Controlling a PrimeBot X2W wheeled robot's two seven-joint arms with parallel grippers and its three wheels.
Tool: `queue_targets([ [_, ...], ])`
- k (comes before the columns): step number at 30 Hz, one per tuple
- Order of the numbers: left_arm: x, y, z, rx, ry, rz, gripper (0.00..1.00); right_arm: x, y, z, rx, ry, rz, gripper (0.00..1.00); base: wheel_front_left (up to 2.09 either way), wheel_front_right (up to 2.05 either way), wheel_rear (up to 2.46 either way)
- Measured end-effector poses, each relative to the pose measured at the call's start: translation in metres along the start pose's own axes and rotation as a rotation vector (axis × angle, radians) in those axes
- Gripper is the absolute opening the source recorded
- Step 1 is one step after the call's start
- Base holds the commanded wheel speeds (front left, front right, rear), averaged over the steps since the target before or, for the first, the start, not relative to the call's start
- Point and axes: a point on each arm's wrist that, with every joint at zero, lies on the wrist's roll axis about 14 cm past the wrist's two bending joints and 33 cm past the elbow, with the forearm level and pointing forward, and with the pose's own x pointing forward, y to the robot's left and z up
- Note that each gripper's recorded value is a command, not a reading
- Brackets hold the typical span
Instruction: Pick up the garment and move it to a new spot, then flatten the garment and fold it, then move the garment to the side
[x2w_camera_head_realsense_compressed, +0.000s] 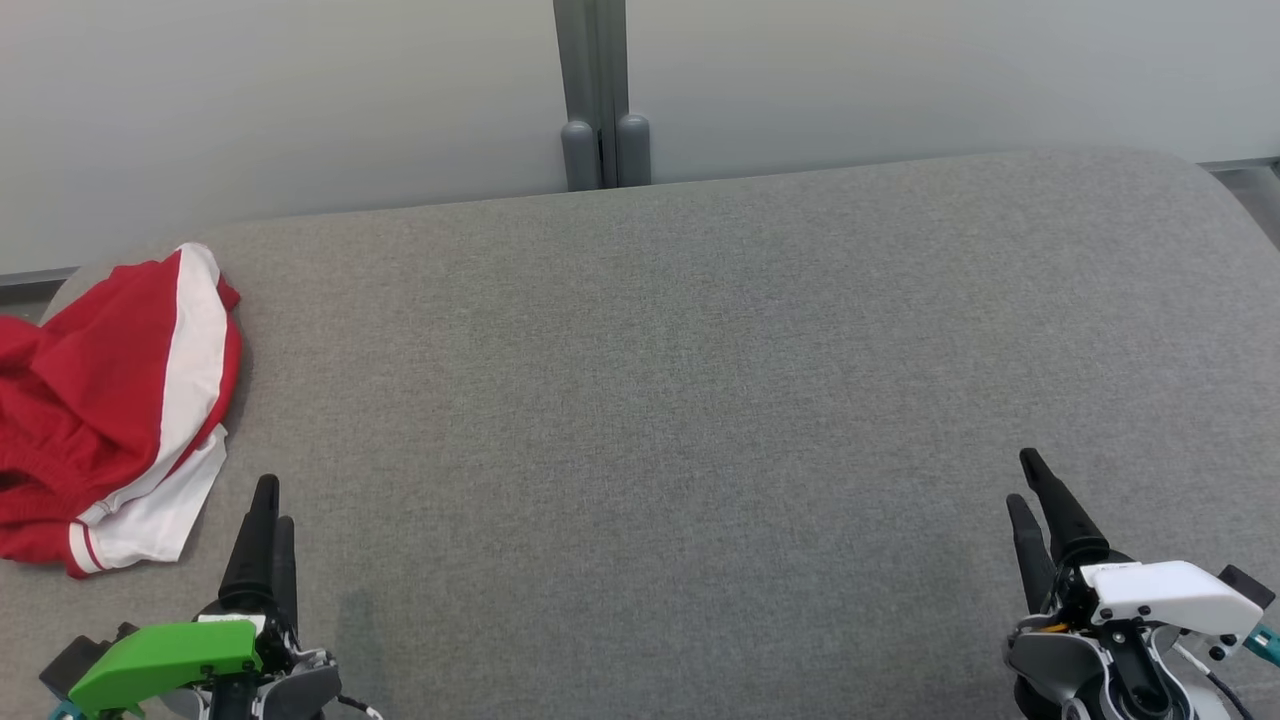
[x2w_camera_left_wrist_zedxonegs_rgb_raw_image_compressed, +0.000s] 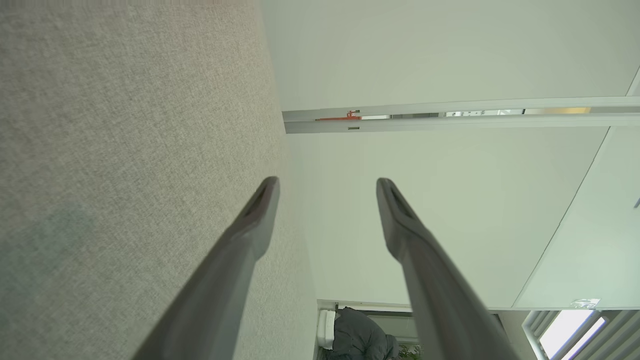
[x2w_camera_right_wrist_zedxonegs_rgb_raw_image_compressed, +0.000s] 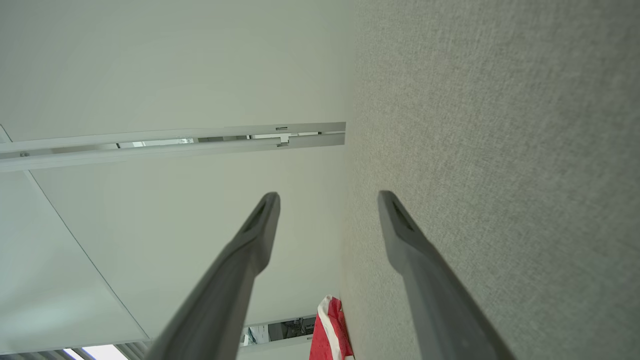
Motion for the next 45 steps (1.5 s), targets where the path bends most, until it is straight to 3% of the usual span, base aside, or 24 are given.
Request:
queue_targets([
  [11,0.001,-0.009,0.004,0.165,-0.031,-0.022,1.0,0.002,0.008,-0.005,-0.169,-0.002,0.021,1.0,0.0,0.0,0.0],
  [45,-0.005,-0.027,0.0,0.805,-0.075,-0.076,1.0,0.004,0.038,-0.029,-0.685,-0.001,0.147,1.0,0.0,0.0,0.0],
])
